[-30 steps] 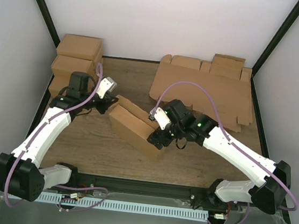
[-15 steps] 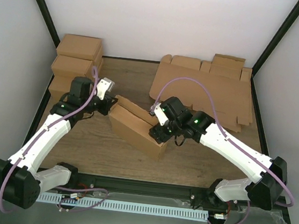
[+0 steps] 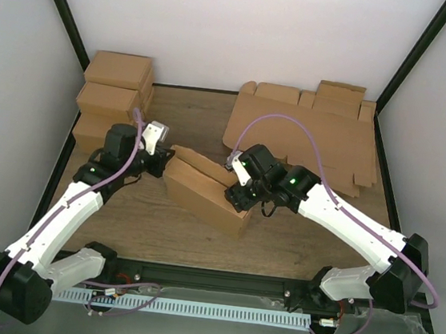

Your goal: Fold the paper box

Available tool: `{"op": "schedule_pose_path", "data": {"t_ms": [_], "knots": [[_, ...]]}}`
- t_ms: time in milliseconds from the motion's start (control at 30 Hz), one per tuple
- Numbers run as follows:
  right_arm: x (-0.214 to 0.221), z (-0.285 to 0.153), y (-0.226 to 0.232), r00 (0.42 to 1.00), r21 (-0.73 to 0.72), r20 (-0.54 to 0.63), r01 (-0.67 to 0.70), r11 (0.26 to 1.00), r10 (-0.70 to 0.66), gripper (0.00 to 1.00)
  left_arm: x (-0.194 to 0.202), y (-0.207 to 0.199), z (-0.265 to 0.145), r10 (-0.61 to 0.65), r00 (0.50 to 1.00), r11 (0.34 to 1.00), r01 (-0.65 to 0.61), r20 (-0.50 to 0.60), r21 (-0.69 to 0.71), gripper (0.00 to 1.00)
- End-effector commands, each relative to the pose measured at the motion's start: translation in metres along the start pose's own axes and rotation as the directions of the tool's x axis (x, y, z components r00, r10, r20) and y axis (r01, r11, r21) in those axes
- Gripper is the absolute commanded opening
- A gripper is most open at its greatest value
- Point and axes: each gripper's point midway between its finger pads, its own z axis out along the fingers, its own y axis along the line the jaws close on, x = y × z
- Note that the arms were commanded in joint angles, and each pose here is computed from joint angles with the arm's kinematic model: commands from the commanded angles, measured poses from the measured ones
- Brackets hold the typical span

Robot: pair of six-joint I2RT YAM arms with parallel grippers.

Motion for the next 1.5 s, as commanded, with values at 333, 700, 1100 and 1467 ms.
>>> {"op": "schedule_pose_path", "data": {"t_ms": [333,700,1100,1467], "knots": [[-0.015,-0.022,-0.002,0.998,0.021,0.064,-0.006,1.0,0.005,0.81,0.048,-0.009,-0.001,-0.042,0.999,0.998,0.041,0.016,0.045,0.04],[-0.01,-0.051,-0.012,0.977,0.071,0.048,-0.21,0.975,0.207,0.86,0.05,-0.008,0.0,-0.034,0.997,0.998,0.031,0.073,0.045,0.04],[0.038,-0.079,-0.017,0.903,0.147,-0.075,-0.409,0.901,0.422,0.71,0.044,-0.006,-0.003,-0.054,0.995,0.999,0.053,0.081,0.012,0.04],[0.021,-0.079,0.022,0.858,-0.113,-0.062,-0.514,0.85,0.51,0.36,0.038,-0.011,-0.005,-0.068,0.994,0.998,0.067,0.088,0.016,0.04]]}}
